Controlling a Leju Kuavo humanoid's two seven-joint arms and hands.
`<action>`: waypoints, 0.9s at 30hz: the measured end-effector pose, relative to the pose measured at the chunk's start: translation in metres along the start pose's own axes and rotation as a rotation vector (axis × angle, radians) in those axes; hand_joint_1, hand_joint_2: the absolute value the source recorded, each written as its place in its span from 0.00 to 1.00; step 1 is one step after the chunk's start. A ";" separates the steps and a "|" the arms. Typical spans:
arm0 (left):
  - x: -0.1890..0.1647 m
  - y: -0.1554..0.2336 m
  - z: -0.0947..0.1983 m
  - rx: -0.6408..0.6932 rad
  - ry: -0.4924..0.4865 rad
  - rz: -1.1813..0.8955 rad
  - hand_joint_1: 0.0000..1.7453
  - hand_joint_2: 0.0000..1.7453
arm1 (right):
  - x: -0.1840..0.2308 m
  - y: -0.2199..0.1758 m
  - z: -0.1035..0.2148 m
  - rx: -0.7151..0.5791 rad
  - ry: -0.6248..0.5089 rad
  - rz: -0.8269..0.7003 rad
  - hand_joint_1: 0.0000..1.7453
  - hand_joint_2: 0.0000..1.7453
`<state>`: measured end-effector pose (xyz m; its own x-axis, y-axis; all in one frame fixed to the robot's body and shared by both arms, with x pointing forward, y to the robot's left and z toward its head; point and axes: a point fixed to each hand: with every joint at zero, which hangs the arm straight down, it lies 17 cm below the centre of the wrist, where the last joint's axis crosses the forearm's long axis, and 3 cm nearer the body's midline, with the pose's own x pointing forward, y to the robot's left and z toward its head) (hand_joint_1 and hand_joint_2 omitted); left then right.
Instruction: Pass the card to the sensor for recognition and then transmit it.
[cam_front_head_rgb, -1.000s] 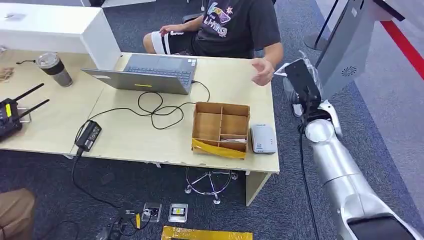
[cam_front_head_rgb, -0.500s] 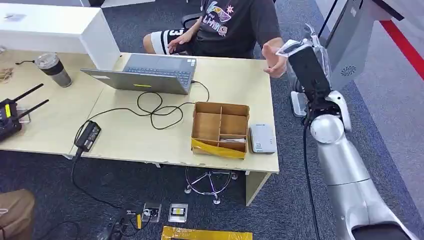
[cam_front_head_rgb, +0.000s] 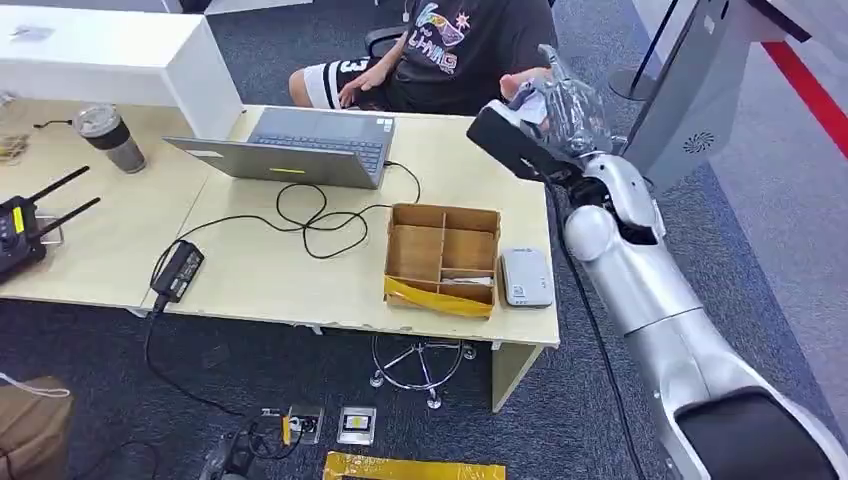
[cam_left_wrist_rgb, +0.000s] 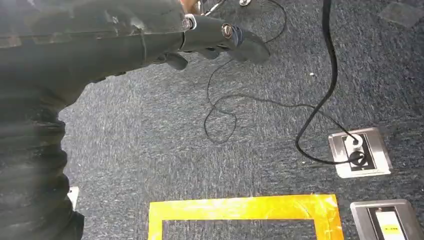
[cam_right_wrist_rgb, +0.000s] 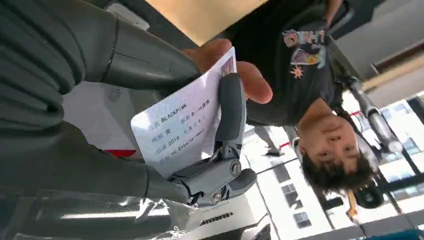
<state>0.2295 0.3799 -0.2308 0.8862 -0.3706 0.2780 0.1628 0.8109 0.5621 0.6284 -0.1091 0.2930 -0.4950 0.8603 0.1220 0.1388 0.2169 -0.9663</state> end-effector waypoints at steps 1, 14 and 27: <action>0.001 0.000 0.000 -0.001 -0.002 -0.001 0.00 1.00 | -0.002 0.009 0.002 0.030 0.008 0.011 1.00 1.00; 0.003 -0.004 0.002 -0.009 0.005 0.003 0.00 1.00 | -0.028 0.074 0.026 0.232 0.083 0.105 1.00 1.00; 0.004 -0.006 0.002 -0.013 0.003 0.003 0.00 1.00 | -0.064 0.084 0.042 0.258 0.171 0.152 0.00 1.00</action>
<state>0.2310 0.3728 -0.2314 0.8881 -0.3665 0.2774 0.1654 0.8179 0.5511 0.6361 -0.1652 0.1950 -0.3314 0.9434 -0.0128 -0.0321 -0.0248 -0.9992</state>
